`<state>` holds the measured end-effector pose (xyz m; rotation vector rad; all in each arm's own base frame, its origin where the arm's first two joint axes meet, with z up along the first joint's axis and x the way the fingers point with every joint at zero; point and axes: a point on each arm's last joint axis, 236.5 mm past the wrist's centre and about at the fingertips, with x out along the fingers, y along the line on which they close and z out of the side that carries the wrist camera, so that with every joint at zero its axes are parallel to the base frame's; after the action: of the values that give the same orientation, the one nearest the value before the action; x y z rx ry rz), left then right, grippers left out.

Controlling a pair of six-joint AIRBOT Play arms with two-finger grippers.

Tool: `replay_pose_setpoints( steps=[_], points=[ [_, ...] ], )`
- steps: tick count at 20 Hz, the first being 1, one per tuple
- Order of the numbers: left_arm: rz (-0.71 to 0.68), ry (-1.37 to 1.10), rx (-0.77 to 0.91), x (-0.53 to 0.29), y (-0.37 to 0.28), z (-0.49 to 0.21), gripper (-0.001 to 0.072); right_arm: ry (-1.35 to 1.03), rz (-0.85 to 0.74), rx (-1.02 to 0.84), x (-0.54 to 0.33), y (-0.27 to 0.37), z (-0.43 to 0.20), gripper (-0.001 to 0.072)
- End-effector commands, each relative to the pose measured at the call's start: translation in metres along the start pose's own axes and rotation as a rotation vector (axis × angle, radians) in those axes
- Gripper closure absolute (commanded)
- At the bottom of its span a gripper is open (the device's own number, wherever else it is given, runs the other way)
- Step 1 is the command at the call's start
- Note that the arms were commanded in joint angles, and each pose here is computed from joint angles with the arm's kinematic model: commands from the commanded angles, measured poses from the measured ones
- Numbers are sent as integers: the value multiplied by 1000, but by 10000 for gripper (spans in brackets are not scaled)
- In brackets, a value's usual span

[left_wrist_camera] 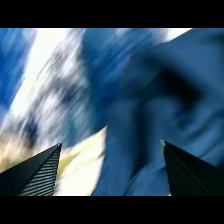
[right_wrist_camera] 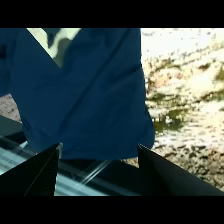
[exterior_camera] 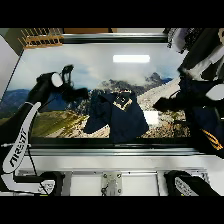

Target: Fold the clothes and pants, and hang the long-sleeved shirts on hangers.

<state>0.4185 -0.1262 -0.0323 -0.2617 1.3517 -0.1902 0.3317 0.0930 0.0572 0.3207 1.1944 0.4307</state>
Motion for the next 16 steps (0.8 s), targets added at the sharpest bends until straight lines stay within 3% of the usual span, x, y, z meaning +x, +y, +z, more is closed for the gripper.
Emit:
replay_pose_setpoints(
  steps=[1, 3, 7, 15, 16],
  points=[
    [-121, 219, -138, 21, 29, -70, 32, 122, -29, 251, 45, -44, -50, 198],
    [-193, 275, -168, 30, 25, -99, 31, 159, -38, 317, 57, -58, -67, 198],
    [-194, 347, -165, 49, 19, -138, 32, 156, -26, 339, 64, -59, -67, 198],
    [-181, 339, -15, 77, -27, -137, 32, 142, -19, 346, 65, -58, -64, 197],
    [-181, 348, -12, 81, -31, -135, 107, 143, -19, 346, 65, -58, -64, 198]
  ],
)
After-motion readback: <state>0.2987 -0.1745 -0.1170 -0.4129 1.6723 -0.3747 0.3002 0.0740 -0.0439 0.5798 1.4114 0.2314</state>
